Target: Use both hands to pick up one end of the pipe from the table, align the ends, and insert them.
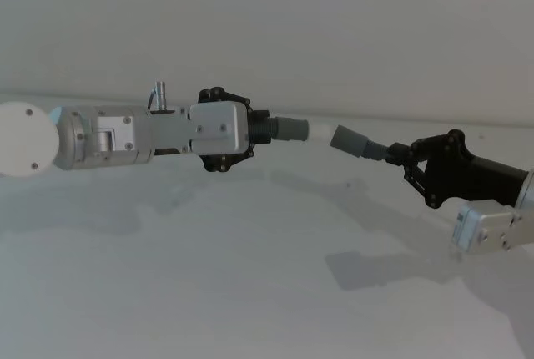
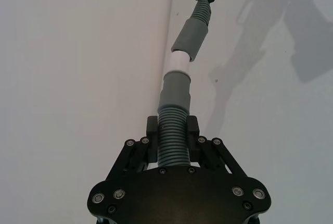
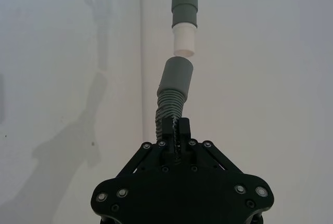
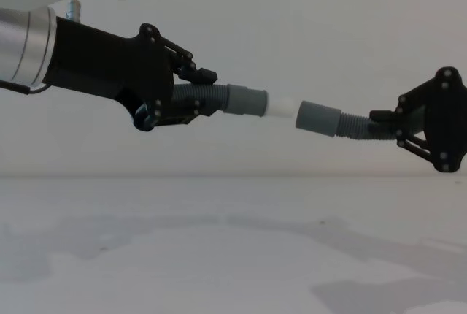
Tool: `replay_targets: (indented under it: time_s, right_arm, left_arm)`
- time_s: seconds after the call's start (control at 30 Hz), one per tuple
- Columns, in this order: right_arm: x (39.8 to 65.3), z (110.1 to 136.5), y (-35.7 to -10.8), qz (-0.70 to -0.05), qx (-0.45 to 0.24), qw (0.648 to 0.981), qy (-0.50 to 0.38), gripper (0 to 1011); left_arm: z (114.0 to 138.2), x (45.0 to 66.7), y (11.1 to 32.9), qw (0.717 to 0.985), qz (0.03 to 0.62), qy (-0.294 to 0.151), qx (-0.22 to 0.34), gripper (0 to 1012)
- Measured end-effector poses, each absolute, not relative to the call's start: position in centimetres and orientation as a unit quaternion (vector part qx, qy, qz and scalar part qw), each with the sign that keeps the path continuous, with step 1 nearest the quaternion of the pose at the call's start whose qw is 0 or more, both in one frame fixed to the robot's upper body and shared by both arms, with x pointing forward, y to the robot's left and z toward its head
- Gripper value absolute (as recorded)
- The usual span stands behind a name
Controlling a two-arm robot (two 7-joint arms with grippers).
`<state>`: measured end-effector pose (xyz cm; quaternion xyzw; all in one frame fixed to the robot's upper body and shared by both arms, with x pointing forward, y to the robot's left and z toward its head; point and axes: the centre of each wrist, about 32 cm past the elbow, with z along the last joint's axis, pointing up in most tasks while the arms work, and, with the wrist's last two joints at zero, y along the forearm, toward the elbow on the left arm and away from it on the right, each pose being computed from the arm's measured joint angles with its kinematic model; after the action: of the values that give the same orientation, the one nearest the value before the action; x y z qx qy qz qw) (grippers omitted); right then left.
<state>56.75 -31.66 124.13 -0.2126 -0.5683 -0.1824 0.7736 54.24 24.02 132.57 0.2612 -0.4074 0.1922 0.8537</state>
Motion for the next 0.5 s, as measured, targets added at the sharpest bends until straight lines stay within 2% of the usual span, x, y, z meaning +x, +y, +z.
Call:
replay_targets:
  time_s: [0.5]
  right_arm:
    - [56.85, 124.25, -31.96, -0.177, -0.21, 0.773, -0.572, 46]
  left_arm:
    - [132.57, 54.24, 24.02, 0.854, 0.192, -0.407, 0.261, 300]
